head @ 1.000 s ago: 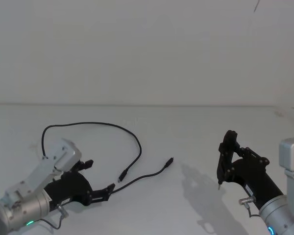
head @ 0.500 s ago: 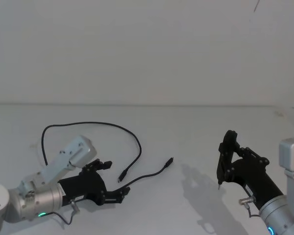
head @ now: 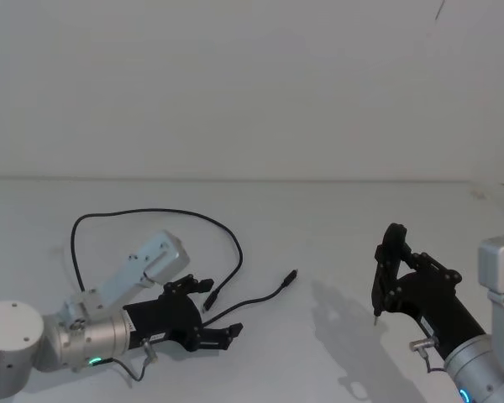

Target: Pick up the data cable with the one hand.

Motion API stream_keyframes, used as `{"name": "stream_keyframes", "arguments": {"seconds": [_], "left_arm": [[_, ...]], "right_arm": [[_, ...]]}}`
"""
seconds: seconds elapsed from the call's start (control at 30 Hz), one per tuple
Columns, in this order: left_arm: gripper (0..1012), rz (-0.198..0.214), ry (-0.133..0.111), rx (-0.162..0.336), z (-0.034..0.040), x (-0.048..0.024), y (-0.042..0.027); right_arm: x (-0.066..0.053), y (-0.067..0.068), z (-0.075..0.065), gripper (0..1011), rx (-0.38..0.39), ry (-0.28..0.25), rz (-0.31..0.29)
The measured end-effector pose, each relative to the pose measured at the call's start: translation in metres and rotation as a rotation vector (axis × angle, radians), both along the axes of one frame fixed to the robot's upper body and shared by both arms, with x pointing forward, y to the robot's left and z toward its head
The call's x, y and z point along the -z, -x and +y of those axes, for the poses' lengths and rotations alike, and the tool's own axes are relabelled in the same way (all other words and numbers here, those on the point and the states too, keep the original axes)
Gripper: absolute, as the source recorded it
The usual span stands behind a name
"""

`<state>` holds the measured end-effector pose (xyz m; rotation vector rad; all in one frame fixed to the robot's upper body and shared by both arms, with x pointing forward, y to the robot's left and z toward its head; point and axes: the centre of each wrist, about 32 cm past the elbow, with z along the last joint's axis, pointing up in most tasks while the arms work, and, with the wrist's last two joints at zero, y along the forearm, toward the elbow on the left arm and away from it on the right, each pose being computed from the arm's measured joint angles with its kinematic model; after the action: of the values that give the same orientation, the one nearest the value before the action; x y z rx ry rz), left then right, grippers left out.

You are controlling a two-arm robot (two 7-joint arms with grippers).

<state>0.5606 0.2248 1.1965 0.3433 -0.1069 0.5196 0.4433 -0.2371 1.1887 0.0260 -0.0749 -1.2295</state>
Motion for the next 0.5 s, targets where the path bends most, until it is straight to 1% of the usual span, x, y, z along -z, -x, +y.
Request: {"name": "stream_keyframes", "arguments": {"seconds": [0.07, 0.1, 0.17, 0.2, 0.23, 0.37, 0.4, 0.43, 0.5], "left_arm": [[1002, 0.005, 0.001, 0.003, -0.0029, 0.0007, -0.0021], [1002, 0.005, 0.001, 0.003, -0.0029, 0.0007, -0.0021], [1002, 0.011, 0.003, 0.007, -0.0065, 0.0017, -0.0045], [1000, 0.011, 0.003, 0.007, -0.0065, 0.0017, -0.0045], [1000, 0.015, 0.005, 0.009, -0.0087, 0.0026, -0.0055], [917, 0.021, 0.011, 0.012, -0.0135, 0.0037, -0.0079], [871, 0.022, 0.012, 0.013, -0.0144, 0.004, -0.0082], [871, 0.024, 0.014, 0.014, -0.0162, 0.0045, -0.0089], [821, 0.026, 0.016, 0.016, -0.0179, 0.0048, -0.0096]], "right_arm": [[0.0, 0.0, 0.0, 279, 0.0, 0.0, 0.0], [0.0, 0.0, 0.0, 279, 0.0, 0.0, 0.0], [0.0, 0.0, 0.0, 279, 0.0, 0.0, 0.0], [0.0, 0.0, 0.0, 279, 0.0, 0.0, 0.0], [0.0, 0.0, 0.0, 279, 0.0, 0.0, 0.0], [0.0, 0.0, 0.0, 279, 0.0, 0.0, 0.0], [0.0, 0.0, 0.0, 279, 0.0, 0.0, 0.0], [0.0, 0.0, 0.0, 279, 0.0, 0.0, 0.0], [0.0, 0.0, 0.0, 279, 0.0, 0.0, 0.0]]}}
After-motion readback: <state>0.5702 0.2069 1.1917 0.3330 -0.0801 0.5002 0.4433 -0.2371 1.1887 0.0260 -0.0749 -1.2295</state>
